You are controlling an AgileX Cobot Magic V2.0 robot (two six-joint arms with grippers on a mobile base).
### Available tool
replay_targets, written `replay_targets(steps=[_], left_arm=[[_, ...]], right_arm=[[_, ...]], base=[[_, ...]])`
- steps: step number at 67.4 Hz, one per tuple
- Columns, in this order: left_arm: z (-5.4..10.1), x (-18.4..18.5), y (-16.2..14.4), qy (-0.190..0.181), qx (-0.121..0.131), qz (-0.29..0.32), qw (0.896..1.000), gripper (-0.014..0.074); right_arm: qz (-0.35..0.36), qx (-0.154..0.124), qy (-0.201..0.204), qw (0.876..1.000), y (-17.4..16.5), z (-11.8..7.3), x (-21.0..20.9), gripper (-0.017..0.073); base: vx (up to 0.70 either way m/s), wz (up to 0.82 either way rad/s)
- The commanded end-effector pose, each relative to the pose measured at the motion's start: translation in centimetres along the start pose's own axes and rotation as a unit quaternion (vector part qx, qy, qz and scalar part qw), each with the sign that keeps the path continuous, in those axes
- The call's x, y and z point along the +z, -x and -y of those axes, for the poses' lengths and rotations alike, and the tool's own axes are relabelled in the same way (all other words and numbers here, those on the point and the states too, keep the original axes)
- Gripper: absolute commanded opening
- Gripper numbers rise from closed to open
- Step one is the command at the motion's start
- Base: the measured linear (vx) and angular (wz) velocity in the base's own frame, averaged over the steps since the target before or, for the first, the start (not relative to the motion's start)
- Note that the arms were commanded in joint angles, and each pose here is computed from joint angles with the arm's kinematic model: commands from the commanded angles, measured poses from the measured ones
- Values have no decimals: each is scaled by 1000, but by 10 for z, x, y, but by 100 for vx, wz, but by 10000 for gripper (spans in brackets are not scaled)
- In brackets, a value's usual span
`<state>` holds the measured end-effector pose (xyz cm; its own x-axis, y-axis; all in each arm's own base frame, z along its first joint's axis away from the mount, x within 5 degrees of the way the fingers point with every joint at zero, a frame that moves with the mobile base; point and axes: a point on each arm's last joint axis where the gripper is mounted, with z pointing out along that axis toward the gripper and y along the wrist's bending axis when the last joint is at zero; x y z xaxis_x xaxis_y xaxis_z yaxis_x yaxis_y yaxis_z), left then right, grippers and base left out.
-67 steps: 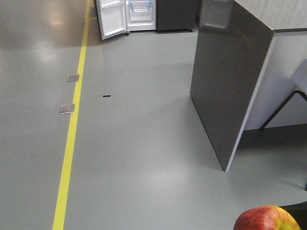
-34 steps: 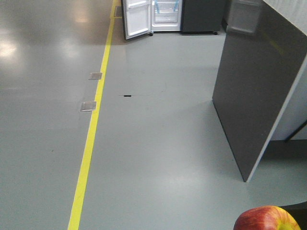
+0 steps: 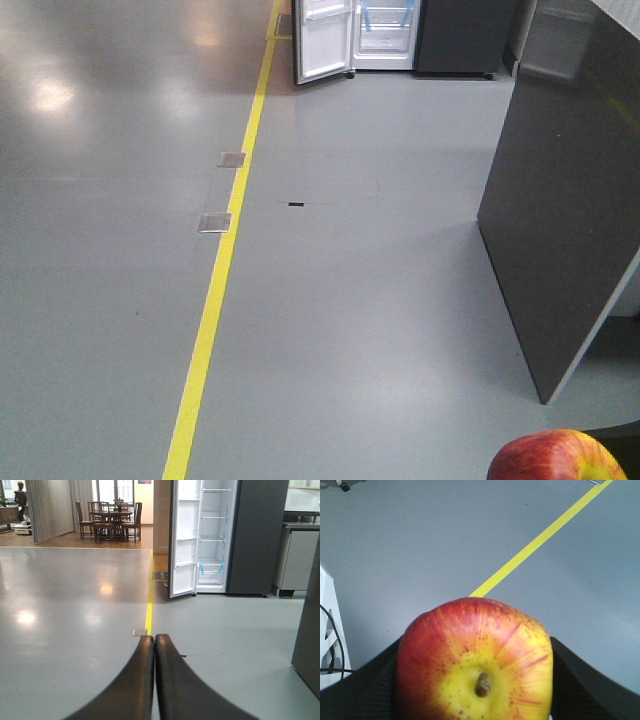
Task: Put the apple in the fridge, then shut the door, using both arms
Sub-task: 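Drive toward the open fridge carrying the apple in the right gripper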
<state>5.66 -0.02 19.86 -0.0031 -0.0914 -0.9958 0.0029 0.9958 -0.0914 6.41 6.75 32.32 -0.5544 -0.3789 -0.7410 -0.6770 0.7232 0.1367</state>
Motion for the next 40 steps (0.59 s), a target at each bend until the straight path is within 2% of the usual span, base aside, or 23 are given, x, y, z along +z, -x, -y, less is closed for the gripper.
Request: replay_targets(steps=[1,40], left_arm=[[0,0,-2,-1,-5,32,999,-6],[0,0,-2,-1,-5,32,999,-6]], right_arm=[[47,-2,4,999,12,-2,-6,169],[47,-1,4,999,12,-2,-6,169]], base=[[8,10],[9,8]])
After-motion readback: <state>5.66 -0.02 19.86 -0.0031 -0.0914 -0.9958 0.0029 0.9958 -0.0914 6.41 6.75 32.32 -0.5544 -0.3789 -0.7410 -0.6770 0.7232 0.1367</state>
